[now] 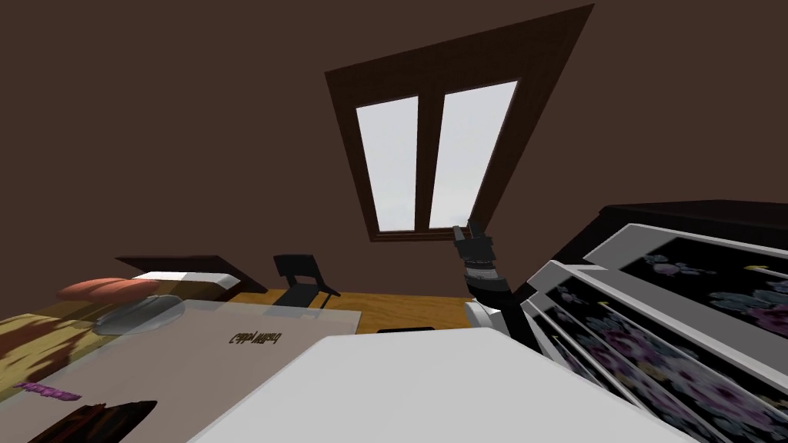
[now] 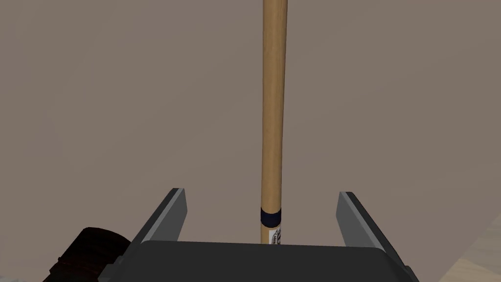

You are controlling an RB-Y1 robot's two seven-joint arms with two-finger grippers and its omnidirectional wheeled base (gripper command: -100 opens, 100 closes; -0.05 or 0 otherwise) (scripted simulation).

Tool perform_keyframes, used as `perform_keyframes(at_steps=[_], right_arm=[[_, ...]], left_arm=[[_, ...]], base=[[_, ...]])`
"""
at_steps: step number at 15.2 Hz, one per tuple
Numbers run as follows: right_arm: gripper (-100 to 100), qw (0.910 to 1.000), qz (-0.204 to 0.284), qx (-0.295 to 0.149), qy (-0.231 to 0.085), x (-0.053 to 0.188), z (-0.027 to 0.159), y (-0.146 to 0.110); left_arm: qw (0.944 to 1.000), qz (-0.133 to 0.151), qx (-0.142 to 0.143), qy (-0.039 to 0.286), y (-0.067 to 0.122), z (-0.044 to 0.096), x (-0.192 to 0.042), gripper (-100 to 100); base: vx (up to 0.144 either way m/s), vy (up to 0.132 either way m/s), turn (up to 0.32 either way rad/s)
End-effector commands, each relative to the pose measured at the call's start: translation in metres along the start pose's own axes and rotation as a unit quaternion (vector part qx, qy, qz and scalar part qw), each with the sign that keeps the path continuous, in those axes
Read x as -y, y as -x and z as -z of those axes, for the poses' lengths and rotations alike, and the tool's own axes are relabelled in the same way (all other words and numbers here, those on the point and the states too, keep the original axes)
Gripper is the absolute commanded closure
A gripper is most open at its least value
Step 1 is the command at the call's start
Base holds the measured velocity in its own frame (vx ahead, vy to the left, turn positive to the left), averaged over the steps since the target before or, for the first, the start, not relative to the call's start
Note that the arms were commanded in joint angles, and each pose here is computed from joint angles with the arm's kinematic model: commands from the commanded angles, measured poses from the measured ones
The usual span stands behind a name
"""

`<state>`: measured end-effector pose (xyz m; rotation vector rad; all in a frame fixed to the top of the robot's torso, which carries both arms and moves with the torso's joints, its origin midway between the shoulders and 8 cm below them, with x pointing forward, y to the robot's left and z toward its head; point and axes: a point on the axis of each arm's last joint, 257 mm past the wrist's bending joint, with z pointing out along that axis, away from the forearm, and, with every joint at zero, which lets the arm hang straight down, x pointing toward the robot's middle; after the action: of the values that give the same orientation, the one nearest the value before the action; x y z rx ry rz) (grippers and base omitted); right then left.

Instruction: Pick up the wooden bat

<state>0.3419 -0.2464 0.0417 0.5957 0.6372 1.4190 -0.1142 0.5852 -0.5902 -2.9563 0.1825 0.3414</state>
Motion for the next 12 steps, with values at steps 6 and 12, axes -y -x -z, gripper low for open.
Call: perform_keyframes(at_steps=[6,12], right_arm=[[0,1.0,0.0,0.0,0.0,0.0,0.0,0.0],[0,1.0,0.0,0.0,0.0,0.0,0.0,0.0]], left_arm=[[0.9999,0.005,0.004,0.011,0.0,-0.01,-0.023,-100],[0.9999,-0.002,0.002,0.01,-0.009,-0.02,-0.046,-100]], base=[[0.012,0.026,-0.007],[0.002,0.076,0.032]])
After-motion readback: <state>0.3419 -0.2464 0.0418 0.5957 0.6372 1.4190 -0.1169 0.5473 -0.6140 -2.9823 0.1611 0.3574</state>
